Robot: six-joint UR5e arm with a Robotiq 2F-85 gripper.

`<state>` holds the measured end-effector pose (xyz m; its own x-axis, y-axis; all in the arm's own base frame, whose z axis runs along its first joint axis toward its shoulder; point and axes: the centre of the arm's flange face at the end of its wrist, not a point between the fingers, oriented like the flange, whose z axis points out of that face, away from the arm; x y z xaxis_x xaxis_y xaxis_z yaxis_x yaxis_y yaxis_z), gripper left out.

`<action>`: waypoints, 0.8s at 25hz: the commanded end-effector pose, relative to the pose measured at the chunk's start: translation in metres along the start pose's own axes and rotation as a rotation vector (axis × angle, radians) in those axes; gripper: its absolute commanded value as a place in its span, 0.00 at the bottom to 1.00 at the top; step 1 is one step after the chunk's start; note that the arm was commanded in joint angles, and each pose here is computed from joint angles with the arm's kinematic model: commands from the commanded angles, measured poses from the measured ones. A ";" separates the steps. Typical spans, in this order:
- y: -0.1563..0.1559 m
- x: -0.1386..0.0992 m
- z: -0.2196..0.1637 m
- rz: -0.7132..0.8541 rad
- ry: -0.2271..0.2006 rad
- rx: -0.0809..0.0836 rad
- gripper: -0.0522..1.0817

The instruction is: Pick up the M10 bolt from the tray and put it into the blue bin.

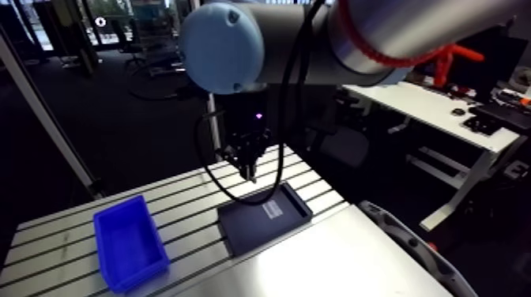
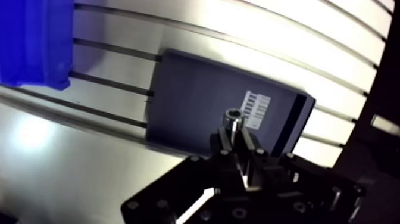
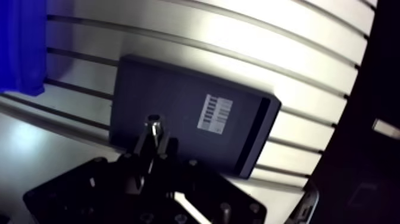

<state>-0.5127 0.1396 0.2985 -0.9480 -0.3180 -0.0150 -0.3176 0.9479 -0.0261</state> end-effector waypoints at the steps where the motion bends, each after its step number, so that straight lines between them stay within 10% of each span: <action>1: -0.036 0.042 -0.031 -0.479 0.019 0.023 0.96; 7: -0.069 0.090 -0.037 -0.848 -0.004 0.080 0.96; 20: -0.167 0.157 -0.044 -1.171 -0.022 0.062 0.97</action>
<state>-0.6023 -0.0172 0.3388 -0.2114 -0.9767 0.0366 -0.9744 0.2077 -0.0859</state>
